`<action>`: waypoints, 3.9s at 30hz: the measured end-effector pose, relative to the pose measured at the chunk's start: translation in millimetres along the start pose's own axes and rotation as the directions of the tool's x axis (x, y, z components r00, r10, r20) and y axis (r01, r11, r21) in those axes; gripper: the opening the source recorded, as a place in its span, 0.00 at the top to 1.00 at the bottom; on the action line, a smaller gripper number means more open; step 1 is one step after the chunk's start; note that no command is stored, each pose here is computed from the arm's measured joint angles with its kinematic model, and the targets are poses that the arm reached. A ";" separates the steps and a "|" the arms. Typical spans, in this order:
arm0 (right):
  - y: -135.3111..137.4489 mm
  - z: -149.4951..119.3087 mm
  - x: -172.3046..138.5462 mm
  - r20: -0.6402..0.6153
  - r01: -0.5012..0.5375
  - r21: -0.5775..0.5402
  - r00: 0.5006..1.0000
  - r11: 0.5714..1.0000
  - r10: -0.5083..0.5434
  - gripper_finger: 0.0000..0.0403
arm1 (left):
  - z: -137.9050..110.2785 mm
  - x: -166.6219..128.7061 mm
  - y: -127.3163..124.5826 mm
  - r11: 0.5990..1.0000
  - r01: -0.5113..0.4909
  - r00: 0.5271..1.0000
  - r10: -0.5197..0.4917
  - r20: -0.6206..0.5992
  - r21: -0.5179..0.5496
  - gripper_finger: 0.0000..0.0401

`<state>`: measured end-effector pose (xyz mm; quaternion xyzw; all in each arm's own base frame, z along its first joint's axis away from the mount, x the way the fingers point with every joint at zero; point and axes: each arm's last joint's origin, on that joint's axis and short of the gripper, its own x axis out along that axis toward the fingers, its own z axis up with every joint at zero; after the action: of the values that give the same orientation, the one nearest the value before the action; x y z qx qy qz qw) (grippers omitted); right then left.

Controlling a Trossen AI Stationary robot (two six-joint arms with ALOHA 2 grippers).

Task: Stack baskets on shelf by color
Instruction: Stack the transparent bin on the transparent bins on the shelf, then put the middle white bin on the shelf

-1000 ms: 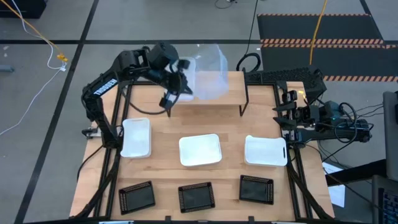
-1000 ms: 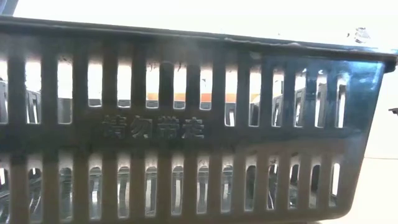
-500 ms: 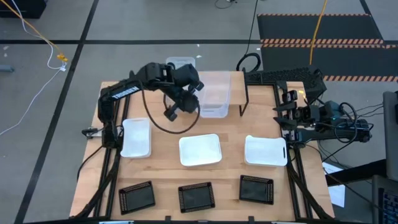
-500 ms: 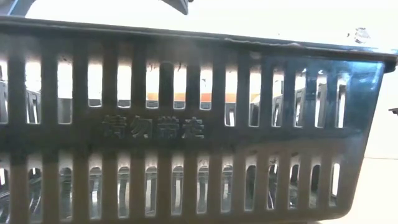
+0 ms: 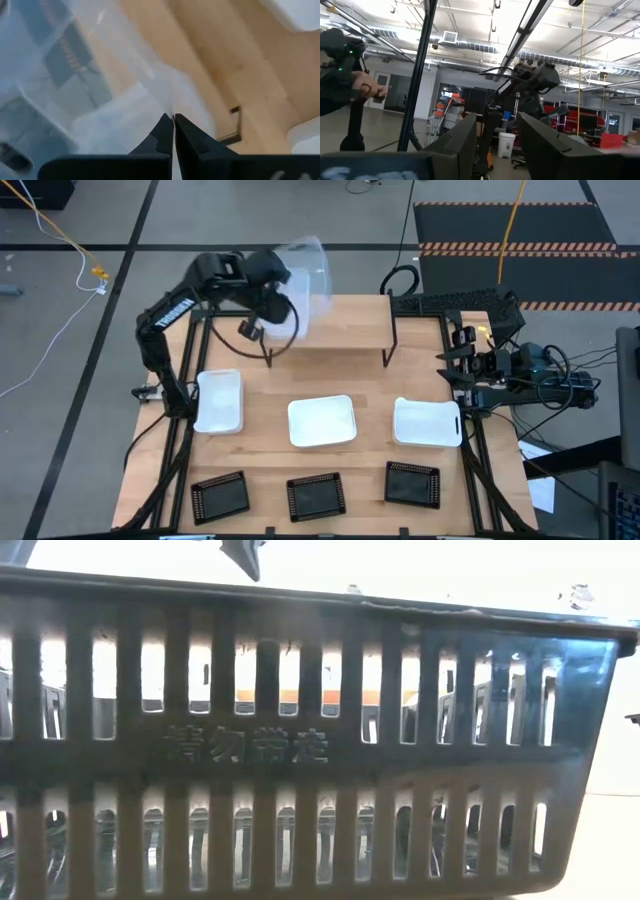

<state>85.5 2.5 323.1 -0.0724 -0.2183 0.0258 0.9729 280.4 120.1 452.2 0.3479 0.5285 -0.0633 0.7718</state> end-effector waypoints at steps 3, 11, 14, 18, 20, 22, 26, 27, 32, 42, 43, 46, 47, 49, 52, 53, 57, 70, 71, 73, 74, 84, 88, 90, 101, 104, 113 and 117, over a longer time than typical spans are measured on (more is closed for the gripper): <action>0.0 0.0 0.0 0.000 0.000 -0.001 1.000 1.000 0.000 0.67 | -5.6 -13.6 -1.4 0.999 -0.042 0.999 0.042 0.018 -0.002 0.99; 0.0 -0.1 0.0 -0.001 0.000 -0.001 1.000 1.000 0.000 0.67 | -26.5 -13.7 3.5 0.993 -0.051 0.997 0.045 -0.065 -0.105 0.99; 0.0 -0.4 0.0 -0.004 0.000 -0.001 1.000 1.000 0.000 0.67 | -31.4 -3.7 4.4 0.994 -0.028 0.995 0.017 -0.100 -0.107 0.99; 0.2 -1.6 0.0 -0.017 -0.002 0.007 1.000 1.000 0.002 0.67 | -37.7 13.7 3.0 0.992 0.021 0.988 -0.041 -0.152 -0.127 0.98; 0.3 -2.4 0.0 -0.025 -0.003 0.008 1.000 1.000 0.003 0.67 | -39.5 20.8 2.0 0.990 0.042 0.984 -0.064 -0.168 -0.131 0.99; 0.4 -2.8 0.0 -0.029 -0.004 0.007 1.000 1.000 0.004 0.67 | -40.4 26.1 0.9 0.988 0.057 0.981 -0.082 -0.176 -0.142 0.99; 0.5 -3.6 -0.1 -0.037 -0.004 0.010 0.999 1.000 0.005 0.67 | -40.3 32.7 -1.6 0.986 0.082 0.977 -0.109 -0.184 -0.148 0.97; 0.5 -3.8 -0.1 -0.039 -0.005 0.010 0.999 1.000 0.005 0.67 | -39.8 33.3 -2.0 0.986 0.084 0.977 -0.111 -0.184 -0.146 0.97; 0.6 -4.9 -0.1 -0.051 -0.006 0.011 0.999 1.000 0.006 0.67 | -34.7 29.2 -5.8 0.987 0.080 0.980 -0.104 -0.172 -0.141 0.99; 0.7 -5.7 -0.2 -0.059 -0.006 0.012 0.998 1.000 0.007 0.67 | -31.5 0.8 -18.6 0.970 -0.016 0.986 -0.025 -0.164 -0.243 0.95; 0.7 -5.7 -0.2 -0.059 -0.006 0.012 0.998 1.000 0.007 0.67 | -31.7 0.4 -18.8 0.965 -0.020 0.986 -0.024 -0.165 -0.261 0.95; 0.7 -5.7 -0.2 -0.059 -0.006 0.012 0.998 1.000 0.007 0.67 | -32.5 1.4 -17.6 0.944 -0.062 0.980 -0.005 -0.201 -0.323 0.93; 0.7 -5.7 -0.2 -0.059 -0.006 0.013 0.998 1.000 0.007 0.67 | -33.2 1.6 -17.1 0.935 -0.079 0.976 0.002 -0.217 -0.346 0.91; 0.7 -5.7 -0.2 -0.059 -0.006 0.018 0.998 1.000 0.007 0.67 | -34.6 1.1 -16.6 0.922 -0.101 0.972 0.012 -0.233 -0.375 0.87; 0.7 -5.7 -0.2 -0.059 -0.006 0.020 0.998 1.000 0.007 0.67 | -34.8 1.2 -16.4 0.919 -0.107 0.971 0.015 -0.238 -0.379 0.80; 0.7 -5.7 -0.2 -0.059 -0.006 0.020 0.998 1.000 0.007 0.67 | -34.7 1.2 -16.5 0.920 -0.106 0.971 0.014 -0.237 -0.378 0.77; 0.7 -5.7 -0.2 -0.059 -0.006 0.020 0.998 1.000 0.007 0.67 | -34.6 1.2 -16.5 0.920 -0.107 0.971 0.016 -0.238 -0.378 0.67; -0.1 -0.9 -0.1 -0.011 0.008 0.014 1.000 1.000 -0.007 0.67 | -13.1 -1.3 8.6 0.702 -0.270 0.952 0.299 -0.071 -0.659 0.57; 0.0 -2.1 0.2 -0.022 0.006 0.008 1.000 1.000 -0.006 0.67 | -13.0 -1.4 8.7 0.682 -0.265 0.951 0.300 -0.070 -0.682 0.57; 0.5 -7.7 2.3 -0.067 0.001 -0.015 0.998 1.000 -0.002 0.67 | -13.2 -1.3 8.4 0.629 -0.252 0.952 0.297 -0.072 -0.736 0.57; 0.7 -12.8 3.8 -0.093 0.009 -0.018 0.996 1.000 -0.011 0.67 | -13.2 -1.2 7.9 0.602 -0.243 0.953 0.293 -0.073 -0.760 0.57; 6.0 -77.6 15.9 -0.373 0.082 0.081 0.927 0.993 -0.046 0.67 | -5.3 -30.7 -42.9 0.525 -0.209 0.903 0.427 0.042 -0.825 0.57; 10.6 -89.2 23.4 -0.412 -0.031 0.140 0.907 0.990 0.087 0.67 | -7.5 -23.3 -91.1 0.536 -0.120 0.878 0.451 0.163 -0.836 0.57; 12.5 -96.5 28.2 -0.433 -0.068 0.167 0.891 0.984 0.135 0.66 | -8.4 -10.5 -116.3 0.536 -0.080 0.868 0.452 0.206 -0.840 0.57; 11.8 -118.9 68.4 -0.771 0.012 0.157 0.626 0.987 0.115 0.66 | -17.2 97.5 -217.9 0.538 0.075 0.854 0.400 0.333 -0.840 0.57; 12.7 -112.1 79.7 -0.885 0.077 0.105 0.461 0.992 0.058 0.66 | -17.3 119.5 -231.4 0.529 0.141 0.829 0.398 0.392 -0.837 0.57; 17.6 -92.7 109.0 -0.900 0.009 0.054 0.434 0.998 0.045 0.66 | 4.2 142.0 -258.8 0.730 0.191 0.779 0.295 0.554 -0.656 0.57; 16.8 -89.5 110.1 -0.887 -0.014 0.041 0.461 0.999 0.042 0.66 | 21.6 148.2 -266.7 0.861 0.149 0.838 0.151 0.524 -0.486 0.57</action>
<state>223.1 16.5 286.8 -0.0655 0.3199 0.0034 0.9452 237.2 -53.0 203.7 0.0998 0.2841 -0.0179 0.9534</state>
